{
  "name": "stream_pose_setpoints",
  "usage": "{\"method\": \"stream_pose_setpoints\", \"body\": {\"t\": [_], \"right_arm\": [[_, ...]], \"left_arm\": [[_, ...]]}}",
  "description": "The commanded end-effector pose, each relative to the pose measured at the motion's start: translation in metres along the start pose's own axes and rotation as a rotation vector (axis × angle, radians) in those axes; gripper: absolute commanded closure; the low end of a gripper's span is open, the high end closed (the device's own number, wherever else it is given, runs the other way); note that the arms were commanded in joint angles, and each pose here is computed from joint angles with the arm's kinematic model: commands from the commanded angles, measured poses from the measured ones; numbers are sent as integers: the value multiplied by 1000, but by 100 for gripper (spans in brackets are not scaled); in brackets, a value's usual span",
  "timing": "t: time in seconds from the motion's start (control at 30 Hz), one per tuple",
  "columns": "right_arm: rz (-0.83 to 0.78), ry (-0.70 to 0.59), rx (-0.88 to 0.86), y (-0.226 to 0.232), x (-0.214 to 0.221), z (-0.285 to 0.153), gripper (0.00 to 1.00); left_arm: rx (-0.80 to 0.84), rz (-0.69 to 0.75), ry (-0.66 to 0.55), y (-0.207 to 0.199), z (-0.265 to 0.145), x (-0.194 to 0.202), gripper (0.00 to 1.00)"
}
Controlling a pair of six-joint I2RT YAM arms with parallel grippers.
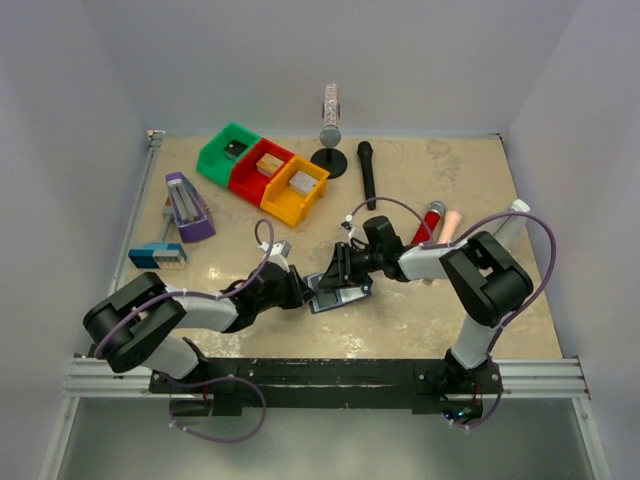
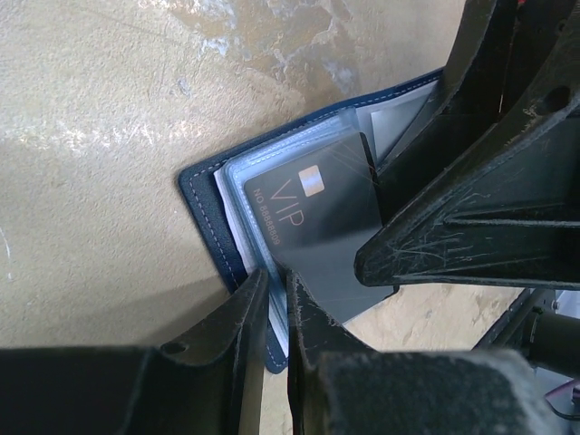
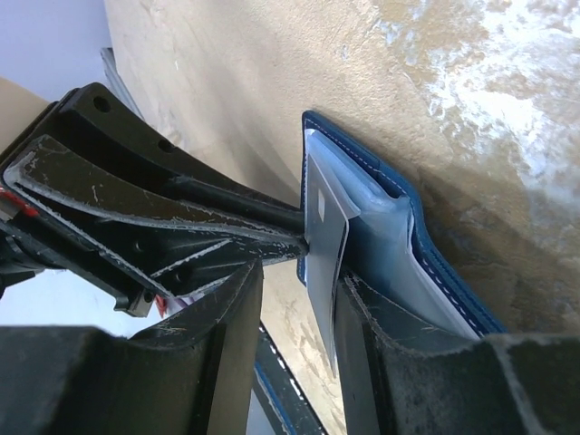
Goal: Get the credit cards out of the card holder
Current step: Remove the credit card from the card holder.
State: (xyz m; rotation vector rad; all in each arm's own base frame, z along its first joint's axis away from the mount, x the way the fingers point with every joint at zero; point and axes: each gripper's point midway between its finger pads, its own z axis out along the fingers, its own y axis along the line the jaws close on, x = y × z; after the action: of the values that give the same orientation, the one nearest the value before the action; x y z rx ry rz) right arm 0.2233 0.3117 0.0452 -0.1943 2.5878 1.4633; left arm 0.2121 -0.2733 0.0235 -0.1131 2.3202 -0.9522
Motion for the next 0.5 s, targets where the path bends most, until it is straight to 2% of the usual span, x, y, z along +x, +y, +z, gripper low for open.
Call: {"method": "stream_pose_setpoints", "body": {"t": [0.0, 0.27, 0.47], "right_arm": [[-40, 58, -26, 12, 6, 8, 60], [-46, 59, -4, 9, 10, 5, 60], [-54, 50, 12, 10, 9, 1, 61]], "left_arm": [[79, 12, 1, -18, 1, 0, 81], [56, 13, -18, -11, -5, -2, 68], [11, 11, -18, 0, -8, 1, 69]]}}
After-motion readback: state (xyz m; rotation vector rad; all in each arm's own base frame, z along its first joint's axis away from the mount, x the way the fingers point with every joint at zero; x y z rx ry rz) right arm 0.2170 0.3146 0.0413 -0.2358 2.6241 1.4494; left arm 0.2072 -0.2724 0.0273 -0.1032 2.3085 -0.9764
